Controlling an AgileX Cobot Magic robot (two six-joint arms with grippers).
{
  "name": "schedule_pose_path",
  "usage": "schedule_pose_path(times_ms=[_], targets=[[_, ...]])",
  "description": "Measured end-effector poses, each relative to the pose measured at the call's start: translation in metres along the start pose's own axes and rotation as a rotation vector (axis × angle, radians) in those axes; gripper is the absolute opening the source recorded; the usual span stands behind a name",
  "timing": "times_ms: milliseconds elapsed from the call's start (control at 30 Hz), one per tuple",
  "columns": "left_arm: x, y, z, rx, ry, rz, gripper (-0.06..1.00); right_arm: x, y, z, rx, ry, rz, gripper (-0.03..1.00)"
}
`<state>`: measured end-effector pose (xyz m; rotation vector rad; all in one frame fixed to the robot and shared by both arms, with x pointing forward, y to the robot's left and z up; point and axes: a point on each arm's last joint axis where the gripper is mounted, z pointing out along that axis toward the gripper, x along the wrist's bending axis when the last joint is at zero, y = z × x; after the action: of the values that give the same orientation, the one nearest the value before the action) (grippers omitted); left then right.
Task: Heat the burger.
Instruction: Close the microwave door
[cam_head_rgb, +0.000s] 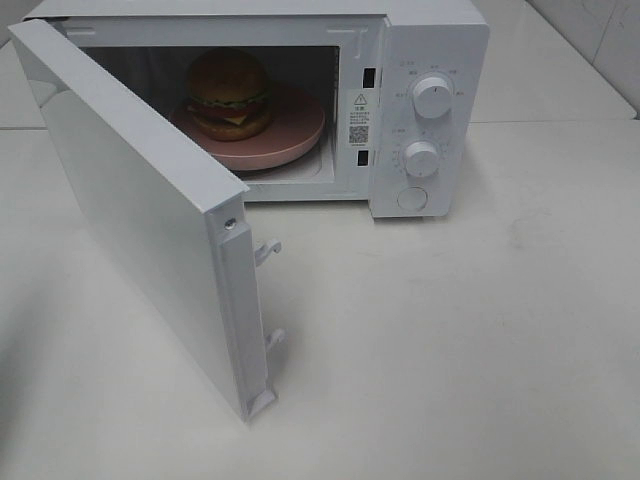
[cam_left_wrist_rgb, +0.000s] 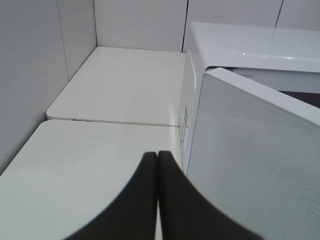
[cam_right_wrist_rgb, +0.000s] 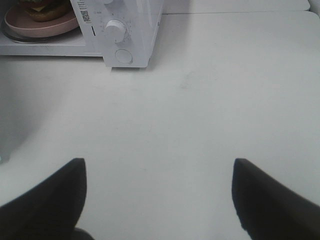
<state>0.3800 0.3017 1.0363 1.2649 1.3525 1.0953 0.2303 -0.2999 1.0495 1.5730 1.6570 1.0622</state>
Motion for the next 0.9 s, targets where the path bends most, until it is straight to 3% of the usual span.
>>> schedule_pose_path(times_ms=[100,233,900], targets=[[-0.003,-0.007,0.013,-0.013,-0.024,0.032,0.00,0.000,0.000,0.000,0.000,0.000,0.000,0.76],[-0.015,-0.016,0.031,0.003,-0.114,0.102,0.00,0.000,0.000,0.000,0.000,0.000,0.000,0.76],[-0.078,-0.062,0.073,0.108,-0.426,0.124,0.00,0.000,0.000,0.000,0.000,0.000,0.000,0.76]])
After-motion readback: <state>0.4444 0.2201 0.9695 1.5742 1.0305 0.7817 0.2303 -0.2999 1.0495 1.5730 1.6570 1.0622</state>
